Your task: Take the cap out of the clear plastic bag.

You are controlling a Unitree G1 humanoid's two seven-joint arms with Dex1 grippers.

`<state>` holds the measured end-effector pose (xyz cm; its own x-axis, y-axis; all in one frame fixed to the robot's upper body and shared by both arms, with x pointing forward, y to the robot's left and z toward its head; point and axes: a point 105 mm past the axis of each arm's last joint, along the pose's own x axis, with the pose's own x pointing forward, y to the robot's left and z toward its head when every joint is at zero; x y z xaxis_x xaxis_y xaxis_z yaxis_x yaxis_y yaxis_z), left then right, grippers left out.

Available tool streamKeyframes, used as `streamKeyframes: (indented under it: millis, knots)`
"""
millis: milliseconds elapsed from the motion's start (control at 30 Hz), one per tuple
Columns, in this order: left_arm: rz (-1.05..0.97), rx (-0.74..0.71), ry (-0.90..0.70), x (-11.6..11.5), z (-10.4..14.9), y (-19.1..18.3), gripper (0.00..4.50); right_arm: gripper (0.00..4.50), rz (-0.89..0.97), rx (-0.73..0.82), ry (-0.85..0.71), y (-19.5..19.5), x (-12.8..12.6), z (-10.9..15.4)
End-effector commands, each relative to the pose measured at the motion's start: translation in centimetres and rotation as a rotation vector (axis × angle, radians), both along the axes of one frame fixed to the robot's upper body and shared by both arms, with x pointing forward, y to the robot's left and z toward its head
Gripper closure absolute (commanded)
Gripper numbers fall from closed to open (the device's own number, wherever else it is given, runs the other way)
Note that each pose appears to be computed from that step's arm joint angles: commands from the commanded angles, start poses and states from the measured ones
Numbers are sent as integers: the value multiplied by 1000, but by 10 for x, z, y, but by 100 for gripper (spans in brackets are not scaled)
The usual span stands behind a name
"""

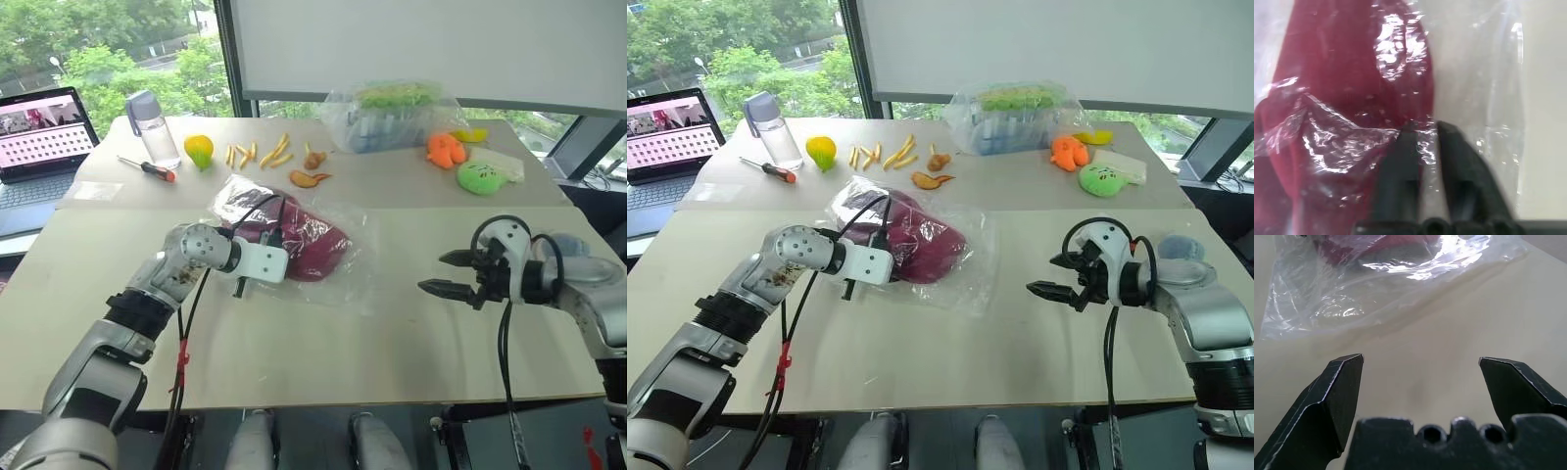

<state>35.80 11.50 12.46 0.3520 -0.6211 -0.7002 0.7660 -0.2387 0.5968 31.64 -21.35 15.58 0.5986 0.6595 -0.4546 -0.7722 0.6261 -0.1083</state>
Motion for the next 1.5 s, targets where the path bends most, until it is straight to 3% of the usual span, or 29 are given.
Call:
streamKeyframes:
  millis: [33, 233, 400, 500, 633, 800, 900, 1000, 1233, 1500]
  knots:
    - [-40, -22, -35, 0, 22, -2, 445, 0, 62, 40, -87, 12, -1, 26]
    - [-42, -86, -73, 2, 58, 0, 445, 0, 137, 109, -130, 29, -3, 44]
    - [-37, -173, -48, -6, 90, 3, 445, 0, 144, 116, -127, 33, 0, 44]
    - [-22, -194, 13, -17, 91, 7, 445, 0, 160, 119, -120, 37, 2, 42]
    - [-8, -152, 98, -38, 82, 18, 355, 0, 193, 129, -109, 46, 6, 40]
    - [23, -83, 198, -67, 74, 34, 184, 0, 243, 139, -99, 59, 10, 39]
    - [81, 89, 291, -87, 51, 57, 83, 0, 273, 146, -91, 67, 11, 38]
    - [93, 94, 250, -84, 42, 52, 5, 0, 274, 143, -91, 71, 15, 36]
    - [73, 38, 61, -59, 27, 14, 5, 0, 255, 140, -92, 68, 11, 34]
    - [58, 113, -62, -42, -3, 2, 5, 0, 194, 136, -97, 55, 2, 33]
